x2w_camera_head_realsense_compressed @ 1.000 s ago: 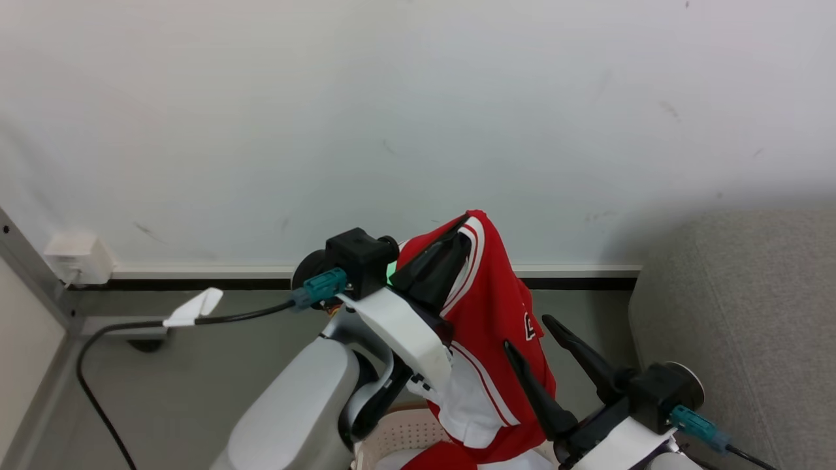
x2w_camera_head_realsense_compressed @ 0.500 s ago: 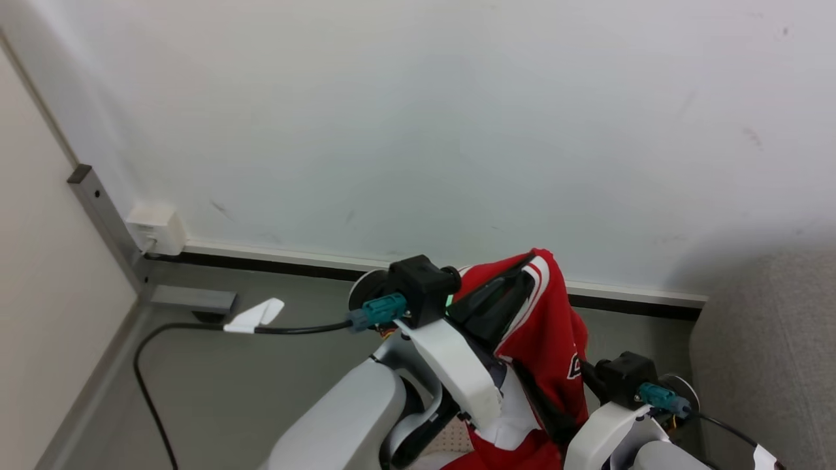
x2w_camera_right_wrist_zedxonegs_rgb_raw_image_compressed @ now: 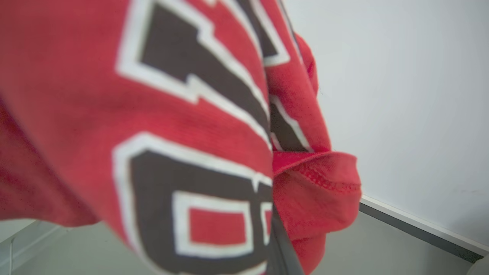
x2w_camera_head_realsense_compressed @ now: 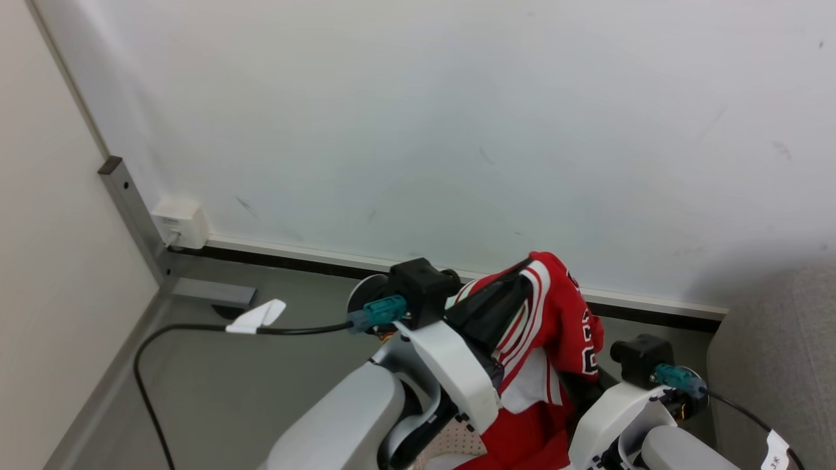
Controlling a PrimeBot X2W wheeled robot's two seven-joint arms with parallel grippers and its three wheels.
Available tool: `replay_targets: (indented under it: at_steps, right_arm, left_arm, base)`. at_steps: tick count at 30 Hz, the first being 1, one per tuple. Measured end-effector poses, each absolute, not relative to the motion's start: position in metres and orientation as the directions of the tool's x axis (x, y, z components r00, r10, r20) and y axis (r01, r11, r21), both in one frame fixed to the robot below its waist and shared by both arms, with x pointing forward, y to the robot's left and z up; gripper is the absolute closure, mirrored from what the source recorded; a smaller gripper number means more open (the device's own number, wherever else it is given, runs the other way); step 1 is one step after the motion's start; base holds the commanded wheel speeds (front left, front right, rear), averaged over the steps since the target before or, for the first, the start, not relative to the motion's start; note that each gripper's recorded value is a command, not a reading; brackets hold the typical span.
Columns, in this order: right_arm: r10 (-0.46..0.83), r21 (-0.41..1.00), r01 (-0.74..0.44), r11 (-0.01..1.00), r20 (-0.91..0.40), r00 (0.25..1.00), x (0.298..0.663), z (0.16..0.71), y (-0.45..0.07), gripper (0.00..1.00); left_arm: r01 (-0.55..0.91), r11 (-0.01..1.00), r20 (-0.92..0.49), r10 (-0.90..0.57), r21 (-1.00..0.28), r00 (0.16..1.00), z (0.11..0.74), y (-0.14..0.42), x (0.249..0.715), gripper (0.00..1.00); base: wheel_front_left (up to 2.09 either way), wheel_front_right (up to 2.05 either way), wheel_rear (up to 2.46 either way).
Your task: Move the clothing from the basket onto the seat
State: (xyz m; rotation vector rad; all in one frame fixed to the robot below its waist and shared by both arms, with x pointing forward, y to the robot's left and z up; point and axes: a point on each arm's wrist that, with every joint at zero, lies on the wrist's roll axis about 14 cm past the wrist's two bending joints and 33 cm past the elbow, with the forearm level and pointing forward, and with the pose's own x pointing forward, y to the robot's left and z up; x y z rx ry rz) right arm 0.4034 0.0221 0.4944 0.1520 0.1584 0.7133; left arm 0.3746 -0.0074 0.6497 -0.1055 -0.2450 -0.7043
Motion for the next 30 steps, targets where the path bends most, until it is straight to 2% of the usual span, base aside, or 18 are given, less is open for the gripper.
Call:
replay_targets:
  at_steps: [8, 12, 13, 15, 16, 23, 30]
  right_arm:
    - [0.569, 0.273, -0.552, 0.788, 0.019, 0.822, 0.418, 0.522, -0.013, 1.0]
    - [0.489, 0.318, -0.483, 0.816, 0.067, 0.87, 0.424, 0.534, -0.044, 1.0]
    - [0.467, 0.327, -0.466, 0.822, 0.08, 0.881, 0.426, 0.537, -0.053, 1.0]
    - [0.425, 0.333, -0.433, 0.838, 0.099, 0.9, 0.427, 0.542, -0.071, 1.0]
    - [0.406, 0.334, -0.418, 0.845, 0.108, 0.907, 0.428, 0.545, -0.079, 1.0]
    - [0.304, 0.282, -0.339, 0.898, 0.159, 0.939, 0.425, 0.561, -0.128, 1.0]
    - [0.159, 0.25, -0.201, 0.947, 0.177, 0.971, 0.412, 0.565, -0.189, 1.0]
  left_arm:
    - [0.619, 0.784, 0.211, -0.598, -0.044, 0.773, 0.623, 0.003, 0.387, 1.0]
    - [0.641, 0.764, 0.201, -0.617, -0.077, 0.76, 0.61, -0.006, 0.385, 1.0]
    - [0.65, 0.756, 0.197, -0.627, -0.083, 0.754, 0.606, -0.01, 0.384, 0.96]
    - [0.672, 0.734, 0.19, -0.65, -0.094, 0.736, 0.601, -0.019, 0.38, 0.48]
    - [0.686, 0.72, 0.186, -0.664, -0.102, 0.725, 0.599, -0.025, 0.378, 0.0]
    - [0.764, 0.63, 0.171, -0.745, -0.137, 0.645, 0.584, -0.059, 0.362, 0.0]
    - [0.819, 0.561, 0.146, -0.806, -0.119, 0.573, 0.569, -0.087, 0.357, 0.0]
  base:
    - [0.0, 0.0, 0.0]
    - [0.0, 0.0, 0.0]
    - [0.0, 0.0, 0.0]
    - [0.0, 0.0, 0.0]
    - [0.0, 0.0, 0.0]
    - [0.0, 0.0, 0.0]
    - [0.0, 0.0, 0.0]
